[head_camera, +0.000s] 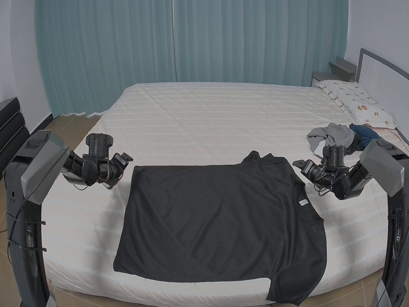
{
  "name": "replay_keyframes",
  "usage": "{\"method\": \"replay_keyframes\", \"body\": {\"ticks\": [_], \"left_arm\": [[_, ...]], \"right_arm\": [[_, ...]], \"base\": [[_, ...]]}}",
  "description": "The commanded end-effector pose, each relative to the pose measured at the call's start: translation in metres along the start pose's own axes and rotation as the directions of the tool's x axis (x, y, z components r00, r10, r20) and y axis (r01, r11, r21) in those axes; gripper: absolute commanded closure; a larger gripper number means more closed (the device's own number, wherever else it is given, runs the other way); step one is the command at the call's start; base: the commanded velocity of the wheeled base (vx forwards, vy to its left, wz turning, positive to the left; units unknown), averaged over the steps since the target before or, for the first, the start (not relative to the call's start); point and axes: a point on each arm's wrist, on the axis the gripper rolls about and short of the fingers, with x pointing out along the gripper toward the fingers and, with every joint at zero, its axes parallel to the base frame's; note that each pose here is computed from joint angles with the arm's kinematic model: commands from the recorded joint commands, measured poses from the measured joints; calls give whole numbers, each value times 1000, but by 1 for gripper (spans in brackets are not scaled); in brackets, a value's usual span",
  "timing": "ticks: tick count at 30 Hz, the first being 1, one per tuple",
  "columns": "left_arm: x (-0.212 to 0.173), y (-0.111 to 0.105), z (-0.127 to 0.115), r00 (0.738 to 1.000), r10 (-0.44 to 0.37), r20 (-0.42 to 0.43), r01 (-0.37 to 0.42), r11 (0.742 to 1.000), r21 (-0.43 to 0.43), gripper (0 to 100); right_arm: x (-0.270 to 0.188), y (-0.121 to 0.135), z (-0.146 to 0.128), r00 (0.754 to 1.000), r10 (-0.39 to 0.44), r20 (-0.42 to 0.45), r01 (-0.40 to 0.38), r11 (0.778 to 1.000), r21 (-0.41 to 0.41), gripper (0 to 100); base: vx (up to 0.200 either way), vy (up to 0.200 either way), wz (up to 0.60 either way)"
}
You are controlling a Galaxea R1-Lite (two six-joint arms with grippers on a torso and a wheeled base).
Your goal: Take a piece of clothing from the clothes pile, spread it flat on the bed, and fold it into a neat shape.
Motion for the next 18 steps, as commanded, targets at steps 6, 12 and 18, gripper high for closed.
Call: {"method": "replay_keyframes", "body": {"ticks": [6, 12, 18], "left_arm": [[-151, 58, -50, 979, -44, -200, 44, 999, -2, 0], [-166, 78, -72, 971, -19, -237, 20, 1000, 5, 0], [-167, 89, -80, 968, -10, -250, 11, 1000, 5, 0]], "right_arm": [[-157, 3, -35, 976, 77, -202, -69, 997, 46, 0], [-183, -5, -54, 959, 71, -274, -56, 997, 60, 0], [-196, -13, -72, 922, 95, -375, -70, 994, 81, 0]], "base": [[0, 0, 0], [-133, 0, 0], [-200, 0, 0]]}}
